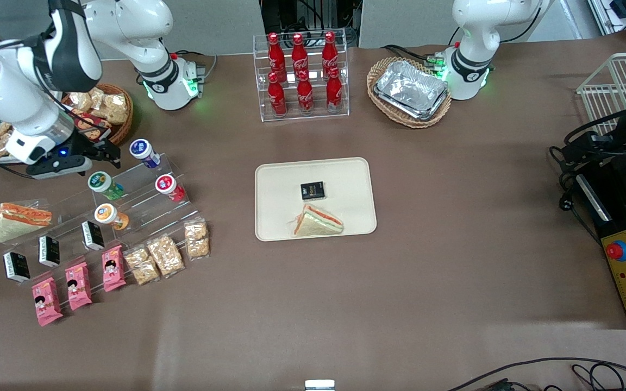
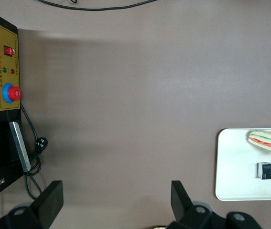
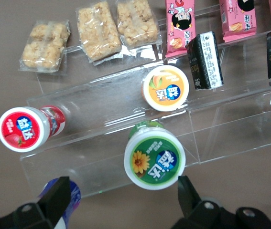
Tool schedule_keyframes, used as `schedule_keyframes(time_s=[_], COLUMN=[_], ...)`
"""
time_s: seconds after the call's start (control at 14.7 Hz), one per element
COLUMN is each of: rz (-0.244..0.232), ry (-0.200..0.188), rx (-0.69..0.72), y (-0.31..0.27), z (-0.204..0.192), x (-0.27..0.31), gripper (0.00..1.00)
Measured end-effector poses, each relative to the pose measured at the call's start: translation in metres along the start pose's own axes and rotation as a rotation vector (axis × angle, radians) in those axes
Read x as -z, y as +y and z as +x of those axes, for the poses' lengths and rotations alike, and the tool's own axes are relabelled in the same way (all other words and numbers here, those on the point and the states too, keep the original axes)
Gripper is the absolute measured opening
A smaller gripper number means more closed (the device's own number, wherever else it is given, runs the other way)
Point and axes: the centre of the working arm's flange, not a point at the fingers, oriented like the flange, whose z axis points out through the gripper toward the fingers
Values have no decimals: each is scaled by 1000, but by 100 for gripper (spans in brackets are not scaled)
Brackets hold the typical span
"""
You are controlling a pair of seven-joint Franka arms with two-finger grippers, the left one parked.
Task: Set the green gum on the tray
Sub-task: 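Lower the open right gripper around the green-lidded gum bottle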
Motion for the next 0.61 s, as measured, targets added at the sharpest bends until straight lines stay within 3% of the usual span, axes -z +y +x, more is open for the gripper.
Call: schedule_keyframes(time_s=[0.61], rz=[-35], ry=[41], rx=[9], y=[5], z=[6], x=[-17], gripper=[100])
